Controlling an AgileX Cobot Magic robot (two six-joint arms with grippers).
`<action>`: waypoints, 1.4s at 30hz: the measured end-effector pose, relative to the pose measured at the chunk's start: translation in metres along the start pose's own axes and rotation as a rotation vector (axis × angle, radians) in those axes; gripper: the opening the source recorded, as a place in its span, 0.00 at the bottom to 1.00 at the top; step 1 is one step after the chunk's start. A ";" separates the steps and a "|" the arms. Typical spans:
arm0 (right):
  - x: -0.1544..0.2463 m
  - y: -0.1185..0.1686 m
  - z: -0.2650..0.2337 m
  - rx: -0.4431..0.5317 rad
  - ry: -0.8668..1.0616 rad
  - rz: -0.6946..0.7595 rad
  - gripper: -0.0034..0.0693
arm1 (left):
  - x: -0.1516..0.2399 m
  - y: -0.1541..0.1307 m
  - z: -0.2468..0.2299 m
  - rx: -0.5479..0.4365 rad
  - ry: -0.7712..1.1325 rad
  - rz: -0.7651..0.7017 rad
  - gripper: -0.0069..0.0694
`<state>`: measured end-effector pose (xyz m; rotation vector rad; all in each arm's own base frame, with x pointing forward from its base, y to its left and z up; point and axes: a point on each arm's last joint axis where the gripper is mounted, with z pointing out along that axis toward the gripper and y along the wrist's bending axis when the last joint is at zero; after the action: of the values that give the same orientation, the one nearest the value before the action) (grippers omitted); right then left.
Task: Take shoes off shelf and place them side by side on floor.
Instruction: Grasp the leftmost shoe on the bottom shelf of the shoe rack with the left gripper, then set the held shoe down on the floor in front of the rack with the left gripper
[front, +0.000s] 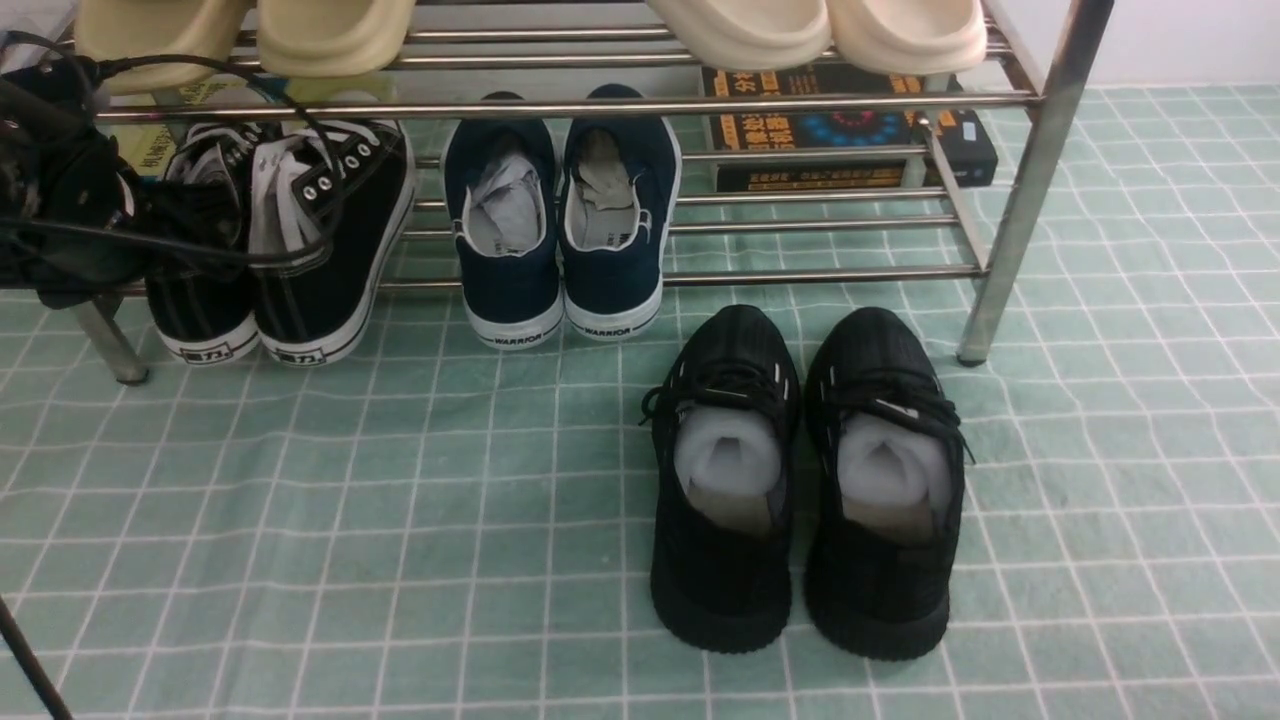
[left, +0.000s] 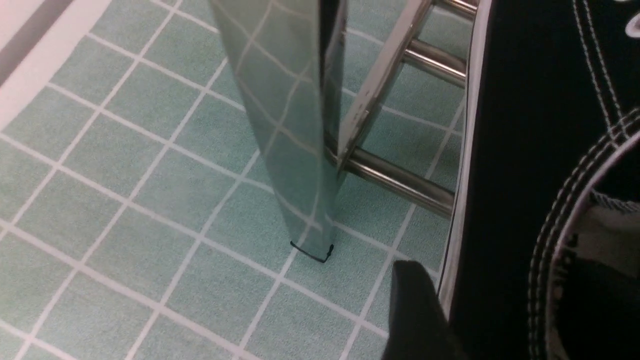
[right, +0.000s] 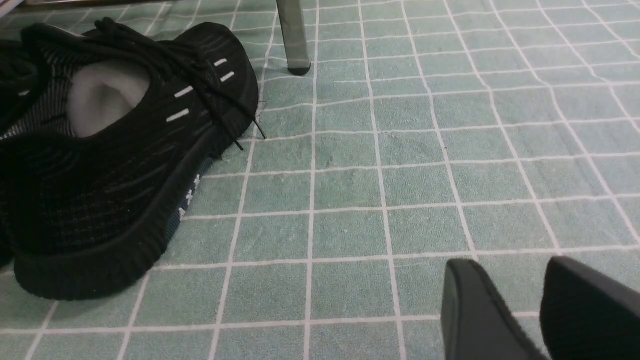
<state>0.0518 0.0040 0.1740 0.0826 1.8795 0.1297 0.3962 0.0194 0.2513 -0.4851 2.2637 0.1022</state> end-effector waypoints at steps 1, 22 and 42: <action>0.000 0.000 0.000 0.000 0.000 0.000 0.36 | 0.000 0.000 0.000 0.002 -0.002 -0.002 0.51; 0.000 0.000 0.000 0.001 0.000 -0.001 0.37 | -0.011 0.042 -0.149 -0.144 0.115 -0.017 0.11; 0.000 0.000 0.000 0.001 0.000 -0.001 0.37 | 0.083 0.064 -0.127 -0.112 0.170 -0.038 0.11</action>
<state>0.0518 0.0039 0.1740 0.0825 1.8795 0.1287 0.2330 0.0237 0.2710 -0.6158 2.4230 0.1750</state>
